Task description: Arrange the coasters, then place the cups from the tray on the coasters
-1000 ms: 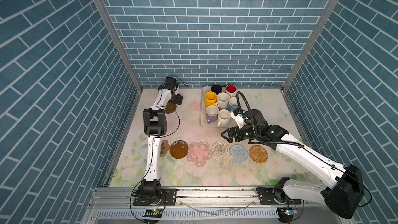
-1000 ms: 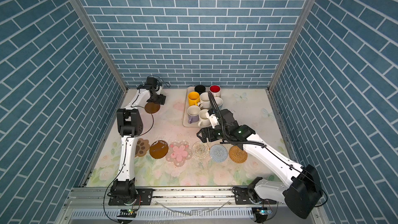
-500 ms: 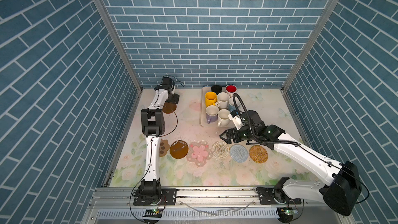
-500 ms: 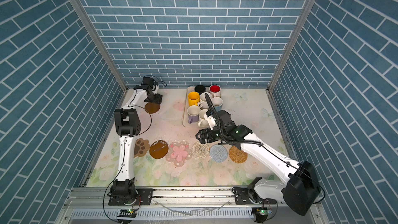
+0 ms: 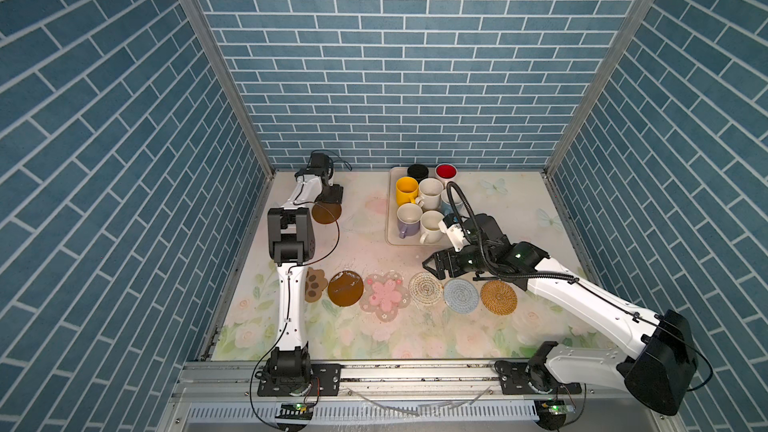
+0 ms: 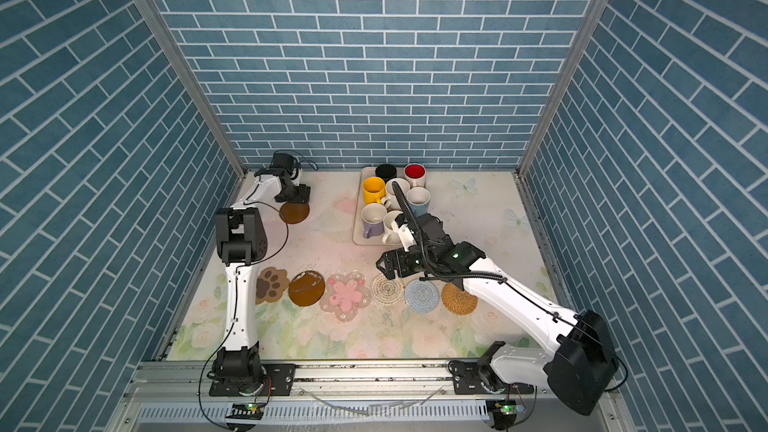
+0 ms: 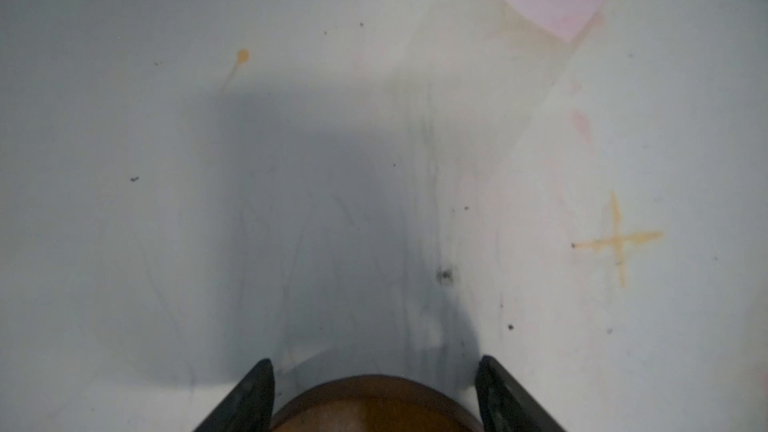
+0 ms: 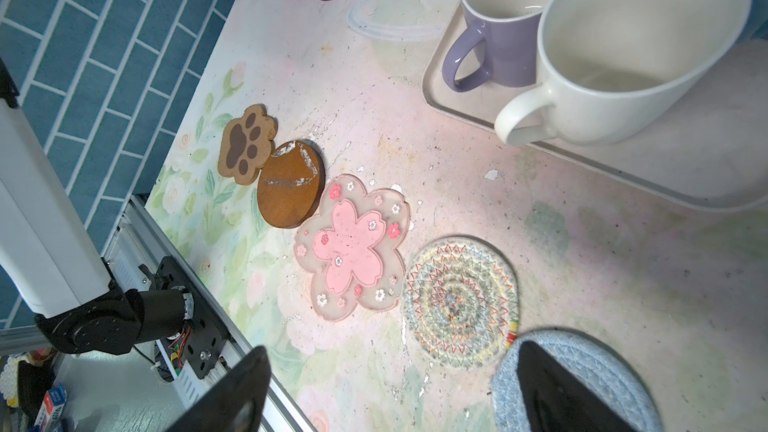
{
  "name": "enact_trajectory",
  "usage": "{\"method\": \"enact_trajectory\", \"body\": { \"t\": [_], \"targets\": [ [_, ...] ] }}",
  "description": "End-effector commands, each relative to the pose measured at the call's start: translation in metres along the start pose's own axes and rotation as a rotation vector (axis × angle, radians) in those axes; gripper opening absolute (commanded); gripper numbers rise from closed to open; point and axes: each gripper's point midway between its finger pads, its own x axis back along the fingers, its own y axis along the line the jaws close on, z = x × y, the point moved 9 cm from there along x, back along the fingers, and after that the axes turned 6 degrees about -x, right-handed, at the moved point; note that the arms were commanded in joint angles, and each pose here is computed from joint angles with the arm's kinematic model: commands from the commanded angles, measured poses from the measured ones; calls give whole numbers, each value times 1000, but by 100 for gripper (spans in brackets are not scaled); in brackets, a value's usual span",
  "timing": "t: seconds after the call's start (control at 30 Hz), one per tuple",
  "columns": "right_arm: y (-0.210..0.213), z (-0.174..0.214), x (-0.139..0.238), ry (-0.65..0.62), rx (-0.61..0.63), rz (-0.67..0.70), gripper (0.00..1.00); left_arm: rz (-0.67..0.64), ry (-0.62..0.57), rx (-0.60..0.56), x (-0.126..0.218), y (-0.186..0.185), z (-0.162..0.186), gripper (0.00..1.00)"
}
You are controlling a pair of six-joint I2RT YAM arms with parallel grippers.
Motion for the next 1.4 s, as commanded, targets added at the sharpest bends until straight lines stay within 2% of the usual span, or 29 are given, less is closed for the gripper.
{"method": "enact_trajectory", "body": {
  "t": [0.0,0.6,0.9,1.1,1.23,1.3,1.37],
  "targets": [
    [4,-2,2,-22,-3,-8,93,-12,87,-3,-3,0,23,75],
    [10,-6,-11,-35,28,-94,93,-44,57,9,57,-5,64,73],
    [12,-20,-39,-13,38,-96,93,-28,11,111,87,-11,81,73],
    [23,-63,-72,-15,1,-70,91,-92,-110,202,152,-6,79,77],
    [38,-97,-107,11,-24,-112,89,-144,-163,285,201,-3,90,81],
    [46,-111,-126,21,-31,-138,88,-120,-213,314,225,-7,101,81],
    [54,-122,-146,31,-30,-152,87,-71,-311,331,252,-12,111,81]
  ]
}}
